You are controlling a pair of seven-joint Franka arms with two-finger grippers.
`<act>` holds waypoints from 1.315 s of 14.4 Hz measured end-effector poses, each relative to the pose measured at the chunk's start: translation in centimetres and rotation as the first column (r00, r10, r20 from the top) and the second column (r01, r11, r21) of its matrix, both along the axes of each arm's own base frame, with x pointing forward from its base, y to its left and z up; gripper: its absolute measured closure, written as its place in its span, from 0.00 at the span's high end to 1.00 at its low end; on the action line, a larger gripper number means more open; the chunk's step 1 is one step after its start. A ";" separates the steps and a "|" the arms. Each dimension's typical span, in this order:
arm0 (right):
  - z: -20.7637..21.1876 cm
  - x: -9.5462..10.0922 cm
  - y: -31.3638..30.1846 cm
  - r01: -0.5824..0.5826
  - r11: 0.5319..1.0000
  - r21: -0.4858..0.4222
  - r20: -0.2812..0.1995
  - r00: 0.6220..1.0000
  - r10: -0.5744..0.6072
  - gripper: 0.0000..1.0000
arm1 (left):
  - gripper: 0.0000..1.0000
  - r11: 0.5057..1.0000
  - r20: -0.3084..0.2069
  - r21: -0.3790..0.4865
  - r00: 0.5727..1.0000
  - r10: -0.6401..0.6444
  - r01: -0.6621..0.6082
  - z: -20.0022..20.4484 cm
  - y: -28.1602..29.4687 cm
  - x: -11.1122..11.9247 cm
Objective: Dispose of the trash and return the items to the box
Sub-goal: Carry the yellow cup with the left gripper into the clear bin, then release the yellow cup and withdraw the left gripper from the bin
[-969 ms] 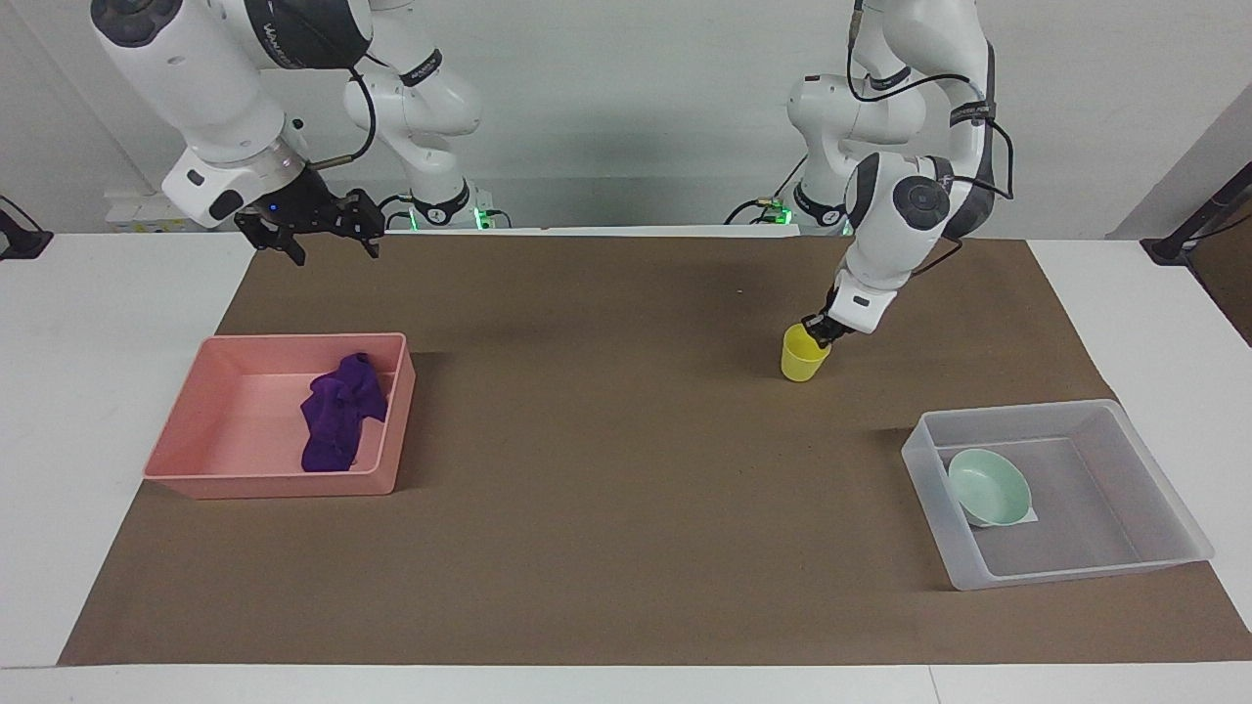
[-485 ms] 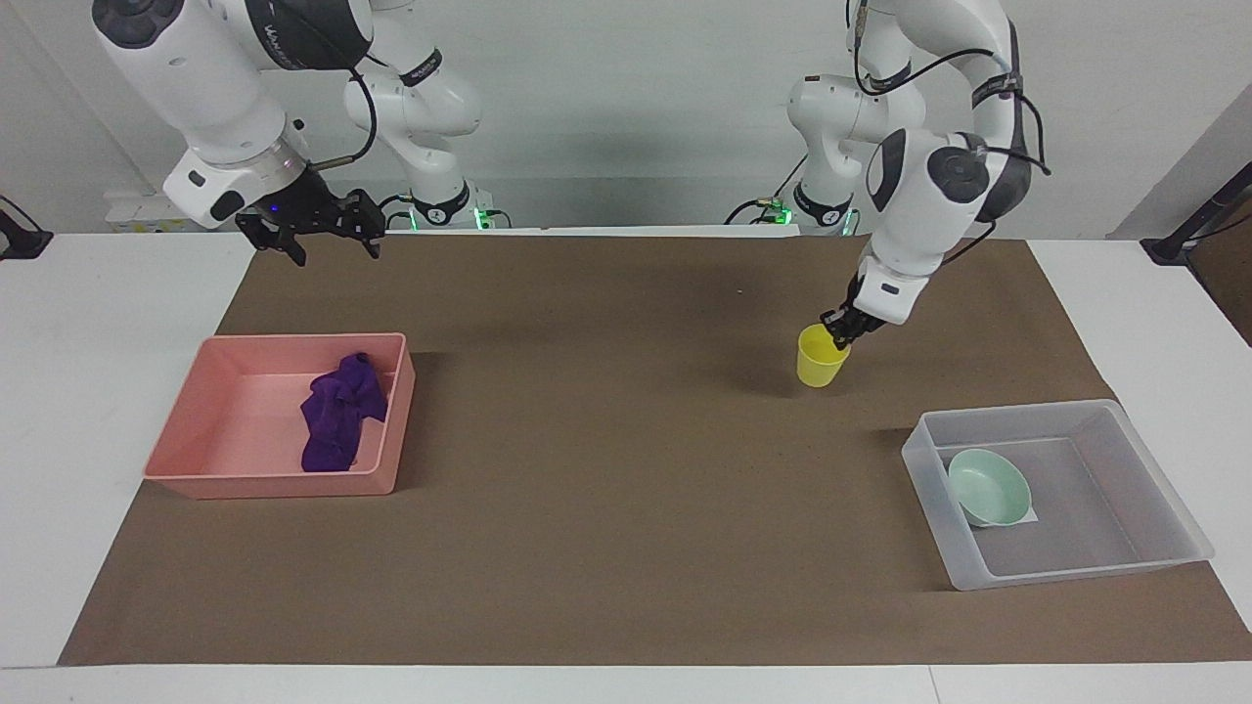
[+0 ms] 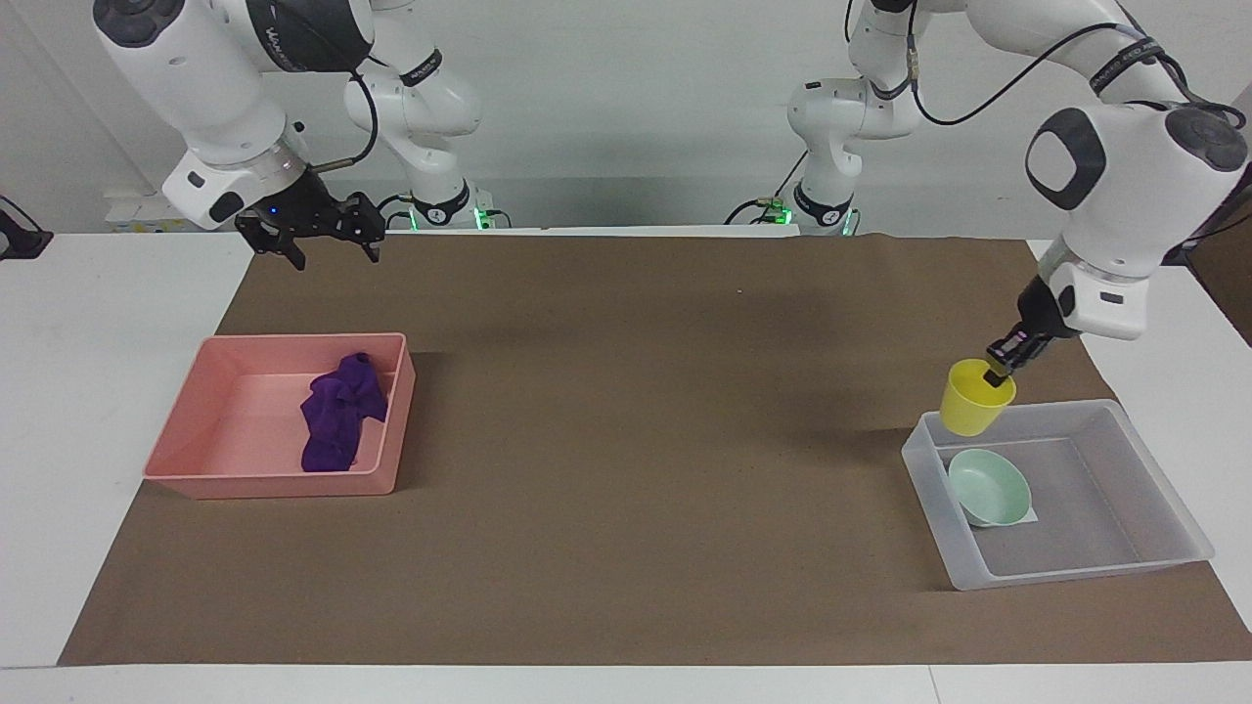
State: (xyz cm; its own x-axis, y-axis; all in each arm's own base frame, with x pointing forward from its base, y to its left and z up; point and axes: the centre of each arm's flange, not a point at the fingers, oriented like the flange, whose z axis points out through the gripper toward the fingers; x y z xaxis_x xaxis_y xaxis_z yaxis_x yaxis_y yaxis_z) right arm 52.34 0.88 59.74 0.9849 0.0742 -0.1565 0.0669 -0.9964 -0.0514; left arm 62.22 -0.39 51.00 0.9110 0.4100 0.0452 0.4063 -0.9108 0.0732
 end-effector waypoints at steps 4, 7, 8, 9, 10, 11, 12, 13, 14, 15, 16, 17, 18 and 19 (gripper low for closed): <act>-0.3 0.2 0.0 0.001 1.000 0.000 0.009 1.000 -0.001 1.00 | 0.04 0.997 -0.015 -0.028 0.997 0.072 -0.072 -5.1 3.4 1.9; -0.3 0.2 0.0 0.001 1.000 0.000 0.009 1.000 -0.001 1.00 | 0.04 0.996 -0.036 -0.023 0.996 0.082 -0.083 -10.3 3.7 1.8; -0.3 0.2 0.0 0.001 1.000 0.000 0.010 1.000 -0.001 1.00 | 0.04 0.996 -0.049 -0.022 0.995 0.085 -0.086 -11.8 3.7 1.6; -0.2 0.2 0.0 0.001 1.000 0.000 0.012 1.000 -0.001 1.00 | 0.04 0.996 -0.059 -0.023 0.994 0.088 -0.089 -12.9 3.8 1.6; -0.2 0.2 0.0 0.001 1.000 0.000 0.014 1.000 -0.001 1.00 | 0.04 0.995 -0.065 -0.025 0.994 0.090 -0.092 -13.4 3.8 1.6; -0.2 0.2 -0.1 0.002 1.000 0.000 0.016 1.000 -0.002 1.00 | 0.12 0.995 -0.065 -0.027 0.994 0.090 -0.092 -13.4 3.7 1.7; -0.2 0.3 -0.1 0.003 1.000 0.000 0.023 1.000 -0.003 1.00 | 0.22 0.995 -0.055 -0.029 0.995 0.089 -0.090 -13.0 3.6 1.9; -0.3 0.3 -0.1 0.003 1.000 0.000 0.027 1.000 -0.003 1.00 | 0.32 0.996 -0.041 -0.031 0.995 0.086 -0.087 -12.2 3.3 2.2; -0.4 0.3 -0.1 0.004 1.000 -0.001 0.025 1.000 -0.004 1.00 | 0.42 0.996 -0.026 -0.033 0.996 0.081 -0.082 -11.2 3.1 2.5; -0.6 0.2 -0.3 0.007 1.000 -0.001 0.023 1.000 -0.007 1.00 | 0.56 0.997 -0.019 -0.036 0.997 0.074 -0.075 -10.0 2.7 2.7; -0.8 0.2 -0.4 0.010 1.000 -0.001 0.020 1.000 -0.010 1.00 | 0.68 0.997 -0.026 -0.040 0.998 0.065 -0.066 -8.2 2.4 2.8; -0.9 0.1 -0.6 0.012 1.000 -0.002 0.017 1.000 -0.012 1.00 | 0.79 0.998 -0.041 -0.040 0.998 0.054 -0.056 -6.4 2.2 2.7; -1.0 0.1 -0.6 0.013 1.000 -0.001 0.015 1.000 -0.013 1.00 | 0.89 0.999 -0.060 -0.031 0.997 0.038 -0.040 -4.5 1.9 2.3; -1.0 0.1 -0.6 0.014 1.000 -0.001 0.015 1.000 -0.014 1.00 | 0.99 1.000 -0.074 -0.010 0.997 0.010 -0.011 -2.6 1.5 1.8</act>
